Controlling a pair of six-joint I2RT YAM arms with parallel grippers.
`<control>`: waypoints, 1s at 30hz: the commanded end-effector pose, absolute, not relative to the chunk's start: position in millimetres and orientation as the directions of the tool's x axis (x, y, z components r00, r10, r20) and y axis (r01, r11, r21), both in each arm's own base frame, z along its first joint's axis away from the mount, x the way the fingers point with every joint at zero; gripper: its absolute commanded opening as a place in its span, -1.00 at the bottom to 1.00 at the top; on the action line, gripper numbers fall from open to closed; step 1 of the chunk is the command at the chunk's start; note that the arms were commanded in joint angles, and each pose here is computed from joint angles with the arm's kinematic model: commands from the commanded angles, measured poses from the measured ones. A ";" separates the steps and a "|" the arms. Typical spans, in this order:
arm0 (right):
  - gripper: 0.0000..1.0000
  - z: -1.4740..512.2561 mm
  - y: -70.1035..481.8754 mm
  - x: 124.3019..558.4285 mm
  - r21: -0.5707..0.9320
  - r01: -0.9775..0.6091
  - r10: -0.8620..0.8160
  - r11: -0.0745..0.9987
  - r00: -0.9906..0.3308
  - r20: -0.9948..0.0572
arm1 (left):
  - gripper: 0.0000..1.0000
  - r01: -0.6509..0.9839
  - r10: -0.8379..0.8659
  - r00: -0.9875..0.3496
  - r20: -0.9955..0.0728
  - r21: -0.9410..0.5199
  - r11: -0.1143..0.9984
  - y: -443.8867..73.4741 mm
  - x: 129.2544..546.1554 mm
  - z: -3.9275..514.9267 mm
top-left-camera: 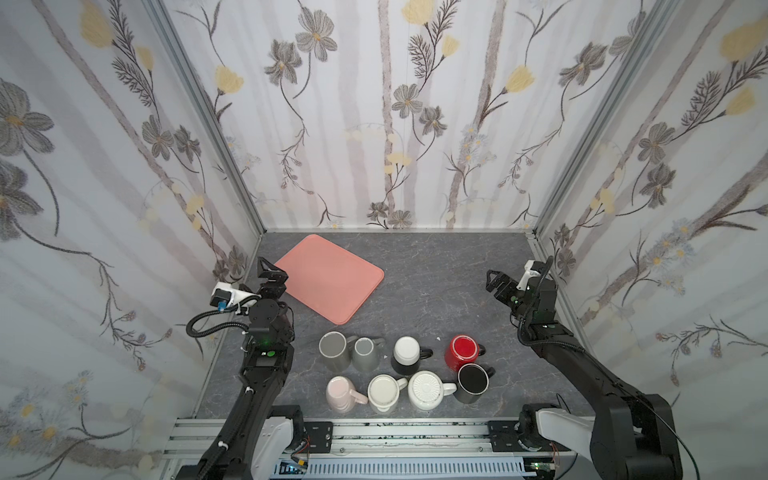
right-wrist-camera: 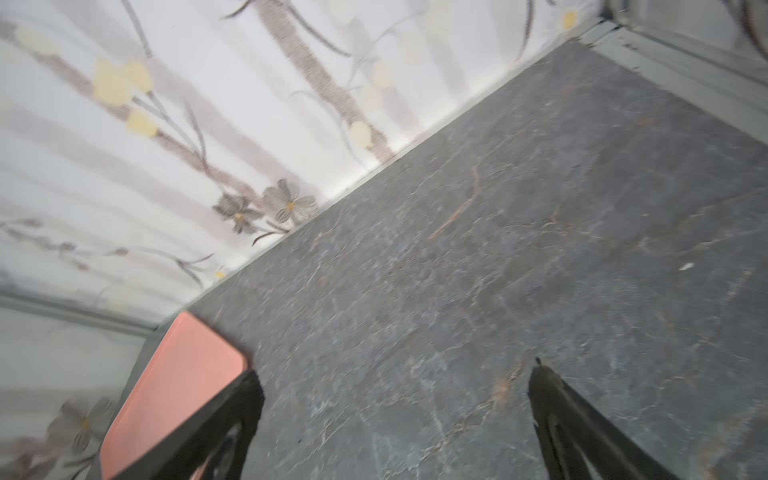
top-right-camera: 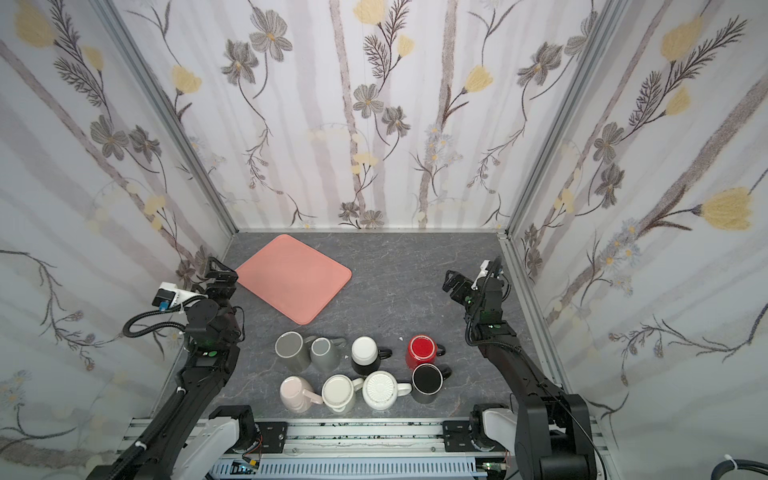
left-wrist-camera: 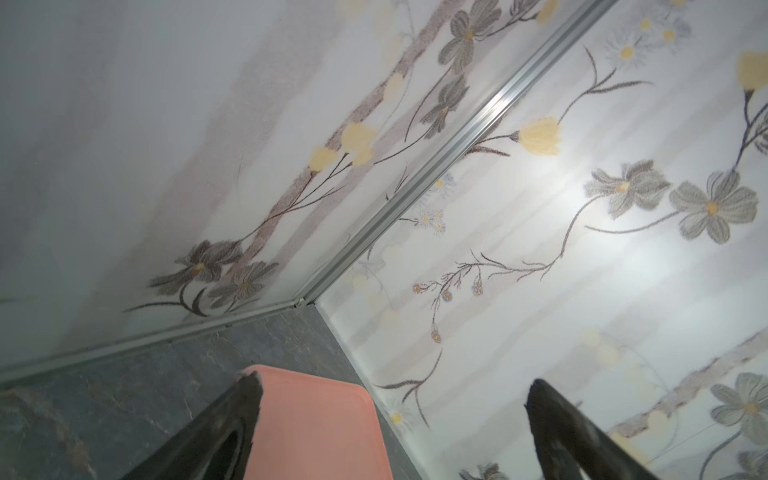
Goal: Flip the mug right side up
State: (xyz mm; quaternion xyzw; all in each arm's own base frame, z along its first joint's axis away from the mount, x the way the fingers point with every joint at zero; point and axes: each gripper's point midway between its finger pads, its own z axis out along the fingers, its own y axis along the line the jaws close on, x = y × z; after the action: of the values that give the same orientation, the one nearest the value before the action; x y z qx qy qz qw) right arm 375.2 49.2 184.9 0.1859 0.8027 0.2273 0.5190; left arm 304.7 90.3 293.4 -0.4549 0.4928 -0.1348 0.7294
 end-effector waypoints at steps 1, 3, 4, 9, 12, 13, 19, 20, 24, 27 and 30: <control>0.99 183.4 64.6 364.1 0.522 0.016 0.472 0.853 -0.453 -0.756 | 1.00 -0.104 -0.800 0.418 -0.431 -0.897 0.429 73.9 301.2 278.9; 0.99 185.7 74.3 358.0 0.519 -0.012 0.453 0.854 -0.470 -0.757 | 1.00 0.003 -0.832 0.383 -0.401 -0.900 0.436 60.7 296.8 288.5; 0.99 185.9 78.1 354.8 0.513 -0.023 0.442 0.858 -0.478 -0.759 | 1.00 0.032 -0.841 0.371 -0.393 -0.900 0.435 57.0 295.4 291.5; 0.99 183.4 99.1 334.2 0.484 -0.116 0.360 0.867 -0.526 -0.771 | 1.00 0.195 -0.885 0.290 -0.363 -0.884 0.426 33.5 288.6 311.4; 1.00 181.1 108.1 323.1 0.481 -0.152 0.328 0.863 -0.555 -0.764 | 1.00 0.243 -0.903 0.236 -0.359 -0.878 0.412 21.1 286.9 316.6; 0.98 181.0 111.5 319.7 0.482 -0.164 0.320 0.861 -0.562 -0.763 | 1.00 0.253 -0.907 0.211 -0.365 -0.876 0.412 15.6 287.1 316.6; 0.92 170.0 129.0 301.0 0.454 -0.181 0.237 0.872 -0.655 -0.717 | 1.00 0.275 -0.851 -0.099 -0.516 -0.836 0.475 -51.7 307.3 315.7; 0.91 166.0 131.6 295.8 0.440 -0.178 0.214 0.880 -0.678 -0.703 | 1.00 0.288 -0.830 -0.153 -0.536 -0.828 0.481 -66.3 307.9 314.0; 0.93 148.7 130.3 274.4 0.401 -0.126 0.181 0.907 -0.744 -0.643 | 1.00 0.323 -0.734 -0.307 -0.605 -0.792 0.518 -121.3 300.6 302.3; 0.97 135.6 120.9 255.6 0.400 -0.035 0.223 0.916 -0.785 -0.578 | 1.00 0.322 -0.651 -0.389 -0.652 -0.758 0.567 -151.6 295.0 290.4; 1.00 131.1 115.0 238.9 0.414 0.031 0.269 0.910 -0.804 -0.530 | 1.00 0.331 -0.619 -0.428 -0.659 -0.751 0.571 -166.3 289.5 282.4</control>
State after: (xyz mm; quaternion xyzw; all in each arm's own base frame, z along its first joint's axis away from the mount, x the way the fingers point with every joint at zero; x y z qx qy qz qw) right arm 259.6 129.4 148.1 0.0337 0.9109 0.2220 0.3462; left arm 292.2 -158.6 298.0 -0.1214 0.6867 -0.4780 0.5340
